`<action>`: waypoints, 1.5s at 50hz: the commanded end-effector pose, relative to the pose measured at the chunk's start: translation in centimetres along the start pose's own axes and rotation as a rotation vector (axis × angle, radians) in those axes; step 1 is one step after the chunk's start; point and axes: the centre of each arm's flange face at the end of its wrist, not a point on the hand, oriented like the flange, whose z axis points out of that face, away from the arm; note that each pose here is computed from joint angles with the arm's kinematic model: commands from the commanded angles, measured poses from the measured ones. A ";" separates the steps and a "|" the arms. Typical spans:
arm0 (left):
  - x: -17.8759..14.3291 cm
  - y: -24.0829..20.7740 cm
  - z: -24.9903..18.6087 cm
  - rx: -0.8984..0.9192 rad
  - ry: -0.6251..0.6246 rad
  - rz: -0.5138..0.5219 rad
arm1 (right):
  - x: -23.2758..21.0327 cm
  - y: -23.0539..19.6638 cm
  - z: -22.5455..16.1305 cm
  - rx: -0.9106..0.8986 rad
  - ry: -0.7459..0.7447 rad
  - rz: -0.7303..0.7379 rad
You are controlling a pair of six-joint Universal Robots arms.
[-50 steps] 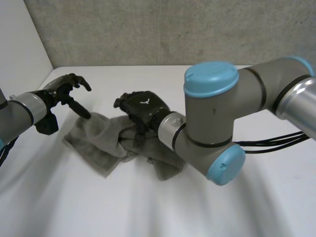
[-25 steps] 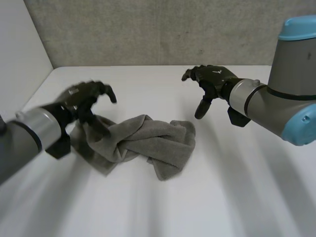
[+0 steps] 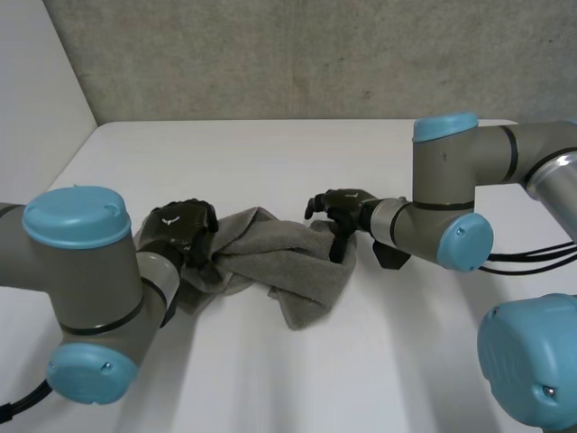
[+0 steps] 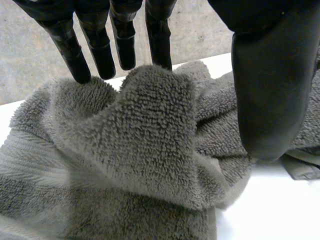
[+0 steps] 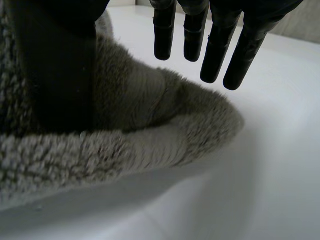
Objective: Fold the towel.
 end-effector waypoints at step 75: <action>-4.8 -18.0 3.9 0.498 0.099 0.184 | -0.1 -9.2 -10.5 0.335 0.240 -0.626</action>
